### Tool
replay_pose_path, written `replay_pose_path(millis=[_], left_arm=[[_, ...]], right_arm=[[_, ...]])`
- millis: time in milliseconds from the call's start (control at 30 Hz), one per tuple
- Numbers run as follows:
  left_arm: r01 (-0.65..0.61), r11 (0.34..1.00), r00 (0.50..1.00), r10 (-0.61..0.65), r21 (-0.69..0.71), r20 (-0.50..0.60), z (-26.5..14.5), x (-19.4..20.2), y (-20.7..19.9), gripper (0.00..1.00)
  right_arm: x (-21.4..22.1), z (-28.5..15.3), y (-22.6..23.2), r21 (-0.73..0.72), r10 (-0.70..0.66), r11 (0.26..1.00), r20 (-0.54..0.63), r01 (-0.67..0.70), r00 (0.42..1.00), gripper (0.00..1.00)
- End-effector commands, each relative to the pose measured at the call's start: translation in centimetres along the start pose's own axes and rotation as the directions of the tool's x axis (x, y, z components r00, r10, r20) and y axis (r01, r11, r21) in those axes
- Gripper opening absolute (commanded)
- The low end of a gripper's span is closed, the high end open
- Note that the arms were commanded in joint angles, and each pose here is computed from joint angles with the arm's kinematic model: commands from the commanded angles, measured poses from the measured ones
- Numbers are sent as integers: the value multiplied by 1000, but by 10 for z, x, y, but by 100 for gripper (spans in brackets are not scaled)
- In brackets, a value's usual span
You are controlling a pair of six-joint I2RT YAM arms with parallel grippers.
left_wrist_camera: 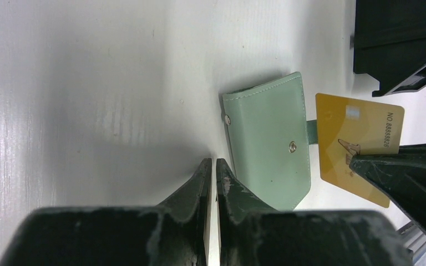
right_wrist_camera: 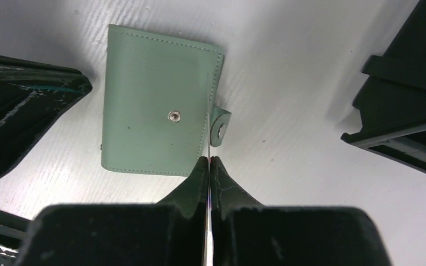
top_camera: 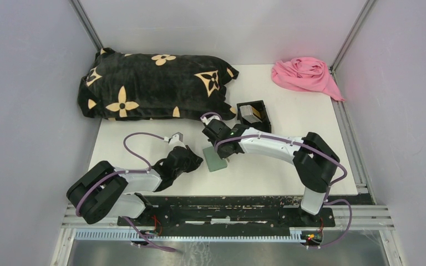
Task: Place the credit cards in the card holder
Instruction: Open the card holder at the center of the board.
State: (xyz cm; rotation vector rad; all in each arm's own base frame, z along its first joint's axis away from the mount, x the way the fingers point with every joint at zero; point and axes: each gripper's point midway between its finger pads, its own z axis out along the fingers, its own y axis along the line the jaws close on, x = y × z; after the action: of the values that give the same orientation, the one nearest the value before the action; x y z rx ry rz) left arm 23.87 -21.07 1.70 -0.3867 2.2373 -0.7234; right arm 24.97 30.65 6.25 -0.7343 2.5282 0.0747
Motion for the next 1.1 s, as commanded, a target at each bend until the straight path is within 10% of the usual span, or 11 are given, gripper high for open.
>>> replay_pose_path(millis=[0, 1067], left_arm=[[-34, 999, 999, 34, -12, 23, 4, -6, 0, 13], [-69, 997, 998, 69, -18, 0, 12, -1, 2, 10]], right_arm=[[-15, -12, -8, -10, 36, 999, 66, -36, 997, 1], [-10, 3, -23, -388, 413, 834, -31, -392, 910, 1]])
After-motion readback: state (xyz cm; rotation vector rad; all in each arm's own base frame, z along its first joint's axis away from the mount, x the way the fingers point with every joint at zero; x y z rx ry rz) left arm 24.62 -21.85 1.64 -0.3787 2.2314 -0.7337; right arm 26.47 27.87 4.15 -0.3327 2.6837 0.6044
